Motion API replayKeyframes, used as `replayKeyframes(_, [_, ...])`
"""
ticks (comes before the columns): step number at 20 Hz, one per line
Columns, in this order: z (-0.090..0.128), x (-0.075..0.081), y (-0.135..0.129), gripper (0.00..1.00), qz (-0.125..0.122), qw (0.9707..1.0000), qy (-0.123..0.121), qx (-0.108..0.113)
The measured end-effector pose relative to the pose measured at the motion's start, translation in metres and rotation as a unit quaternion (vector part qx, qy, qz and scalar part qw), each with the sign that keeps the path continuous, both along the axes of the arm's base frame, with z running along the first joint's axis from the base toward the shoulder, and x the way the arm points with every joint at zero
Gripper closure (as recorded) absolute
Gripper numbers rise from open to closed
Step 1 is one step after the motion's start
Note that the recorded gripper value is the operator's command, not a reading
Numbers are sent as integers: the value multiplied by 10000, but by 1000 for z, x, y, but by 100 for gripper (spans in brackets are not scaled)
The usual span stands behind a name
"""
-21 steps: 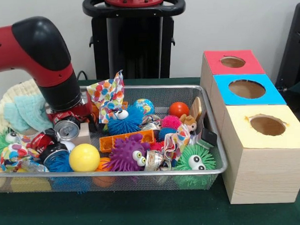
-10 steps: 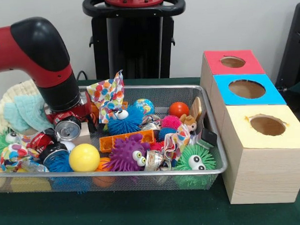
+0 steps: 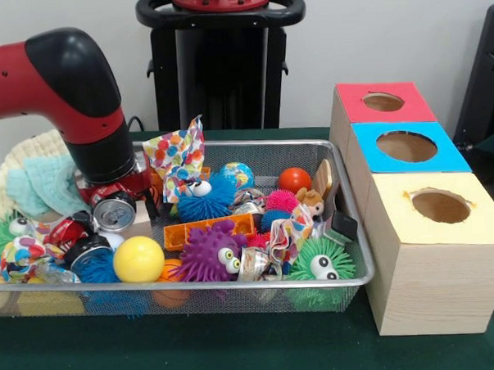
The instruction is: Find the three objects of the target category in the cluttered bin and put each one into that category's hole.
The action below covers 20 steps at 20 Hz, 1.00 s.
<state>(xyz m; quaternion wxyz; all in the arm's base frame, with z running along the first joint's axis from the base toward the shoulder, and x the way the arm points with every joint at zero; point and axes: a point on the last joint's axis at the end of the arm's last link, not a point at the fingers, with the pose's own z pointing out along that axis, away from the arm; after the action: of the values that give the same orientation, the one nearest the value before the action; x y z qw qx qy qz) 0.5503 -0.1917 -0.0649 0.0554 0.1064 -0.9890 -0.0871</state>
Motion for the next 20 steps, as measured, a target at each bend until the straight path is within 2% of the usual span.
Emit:
replayKeyframes(5, [-1, 4, 1, 0, 63, 9999, 120, -22])
replayKeyframes(10, [-2, 13, 3, 0, 148, 9990, 409, -92])
replayKeyframes(16, [-5, 24, 9, 0, 345, 9961, 773, -264])
replayKeyframes(19, [-6, 29, 11, 0, 361, 9943, 953, -298])
replayKeyframes(20, [-8, 33, 11, 0, 360, 9930, 1079, -316])
